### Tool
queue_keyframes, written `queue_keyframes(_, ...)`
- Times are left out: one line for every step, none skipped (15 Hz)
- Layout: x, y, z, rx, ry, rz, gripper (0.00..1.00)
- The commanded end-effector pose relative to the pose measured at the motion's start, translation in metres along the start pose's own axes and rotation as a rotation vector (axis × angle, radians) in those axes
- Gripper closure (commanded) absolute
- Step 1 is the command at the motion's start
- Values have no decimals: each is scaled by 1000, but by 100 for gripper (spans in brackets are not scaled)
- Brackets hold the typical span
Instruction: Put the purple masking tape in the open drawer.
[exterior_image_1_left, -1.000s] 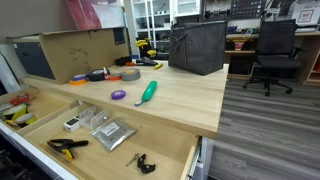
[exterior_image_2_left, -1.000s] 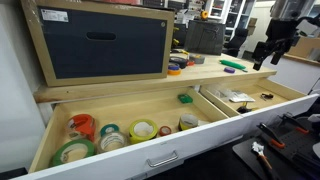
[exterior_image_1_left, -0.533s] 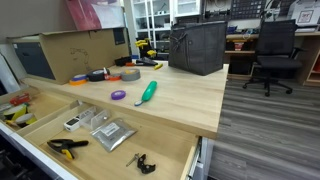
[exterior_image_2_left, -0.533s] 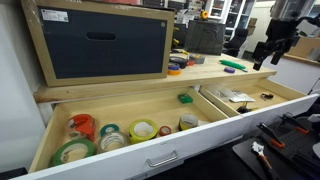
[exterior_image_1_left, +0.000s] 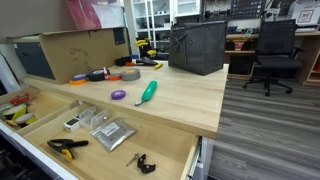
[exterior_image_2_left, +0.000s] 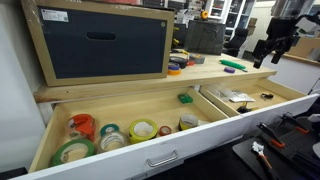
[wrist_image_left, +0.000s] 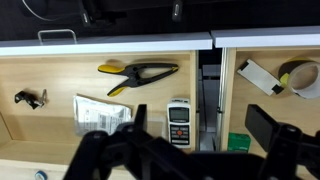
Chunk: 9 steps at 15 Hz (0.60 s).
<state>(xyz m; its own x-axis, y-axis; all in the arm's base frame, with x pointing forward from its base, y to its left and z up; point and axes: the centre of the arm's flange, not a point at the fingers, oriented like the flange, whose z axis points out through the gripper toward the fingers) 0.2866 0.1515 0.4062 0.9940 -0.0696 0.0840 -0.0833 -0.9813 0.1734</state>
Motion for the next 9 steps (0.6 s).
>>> queue_keyframes(25, 27, -8, 64, -27, 23, 0)
queue_keyframes(34, 36, -9, 85, -38, 39, 0)
queue_keyframes(41, 46, -10, 109, -57, 45, 0)
queue_keyframes(51, 57, -7, 122, -68, 53, 0)
queue_keyframes(58, 66, -7, 140, -82, 55, 0)
queue_keyframes(67, 76, -6, 155, -92, 58, 0)
queue_keyframes(78, 86, -4, 172, -104, 59, 0)
queue_keyframes(88, 95, -3, 187, -116, 58, 0)
queue_keyframes(98, 102, -3, 198, -128, 58, 0)
